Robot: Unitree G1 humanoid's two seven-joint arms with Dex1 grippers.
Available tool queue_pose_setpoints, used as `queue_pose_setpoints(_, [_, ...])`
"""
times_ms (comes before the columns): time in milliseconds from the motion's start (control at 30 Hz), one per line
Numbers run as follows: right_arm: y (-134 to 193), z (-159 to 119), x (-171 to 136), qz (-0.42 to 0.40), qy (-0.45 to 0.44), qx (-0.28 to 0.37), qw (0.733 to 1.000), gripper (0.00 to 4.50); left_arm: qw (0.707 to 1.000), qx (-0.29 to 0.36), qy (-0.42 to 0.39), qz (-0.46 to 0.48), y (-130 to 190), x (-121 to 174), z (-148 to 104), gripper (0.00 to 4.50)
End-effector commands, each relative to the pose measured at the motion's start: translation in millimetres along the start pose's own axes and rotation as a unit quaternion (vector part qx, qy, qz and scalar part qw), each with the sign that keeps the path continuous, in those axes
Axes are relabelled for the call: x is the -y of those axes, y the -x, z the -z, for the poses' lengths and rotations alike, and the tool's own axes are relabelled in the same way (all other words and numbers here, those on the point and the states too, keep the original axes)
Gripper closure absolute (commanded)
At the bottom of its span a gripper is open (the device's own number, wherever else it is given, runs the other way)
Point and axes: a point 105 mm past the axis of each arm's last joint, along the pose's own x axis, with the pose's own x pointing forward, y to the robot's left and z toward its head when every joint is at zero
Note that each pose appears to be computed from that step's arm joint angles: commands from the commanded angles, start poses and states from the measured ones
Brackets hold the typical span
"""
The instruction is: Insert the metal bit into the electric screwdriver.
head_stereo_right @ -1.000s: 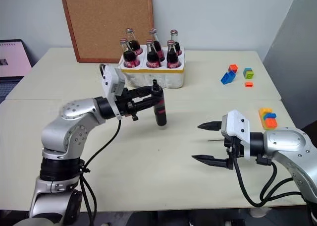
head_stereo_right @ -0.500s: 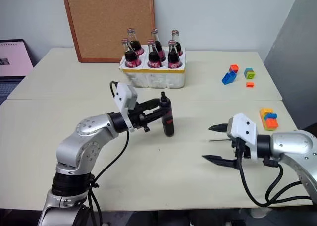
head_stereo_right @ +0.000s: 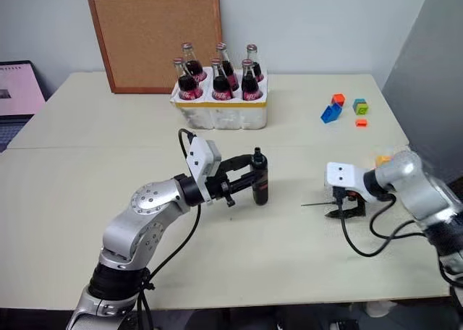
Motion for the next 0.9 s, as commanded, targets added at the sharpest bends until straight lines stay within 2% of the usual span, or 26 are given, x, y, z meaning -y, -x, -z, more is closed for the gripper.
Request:
queue_pose_setpoints(33, [-2, 8, 11, -0.020, 0.010, -0.040, 0.999, 0.00, 0.999, 0.025, -0.023, 0.006, -1, 3, -8, 2.90])
queue_pose_setpoints(67, [-3, 10, 12, -0.023, 0.012, -0.047, 0.999, 0.00, 0.999, 0.025, -0.024, 0.007, -1, 4, -8, 2.90])
queue_pose_setpoints(200, [-8, 14, 10, -0.052, 0.028, -0.074, 0.996, 0.62, 0.999, 0.025, -0.027, 0.003, -1, 4, -4, 2.90])
queue_pose_setpoints(367, [-12, 10, 8, -0.045, 0.038, -0.072, 0.996, 1.93, 0.999, 0.025, -0.026, 0.001, -1, 5, -2, 2.90])
queue_pose_setpoints(767, [-11, 11, 10, -0.019, -0.021, -0.059, 0.998, 4.44, 0.999, 0.022, -0.034, 0.016, -5, 4, -8, 2.90])
queue_pose_setpoints(900, [-5, 10, 13, 0.000, -0.047, -0.039, 0.998, 4.50, 0.999, 0.022, -0.038, 0.018, -6, 2, -11, 2.90])
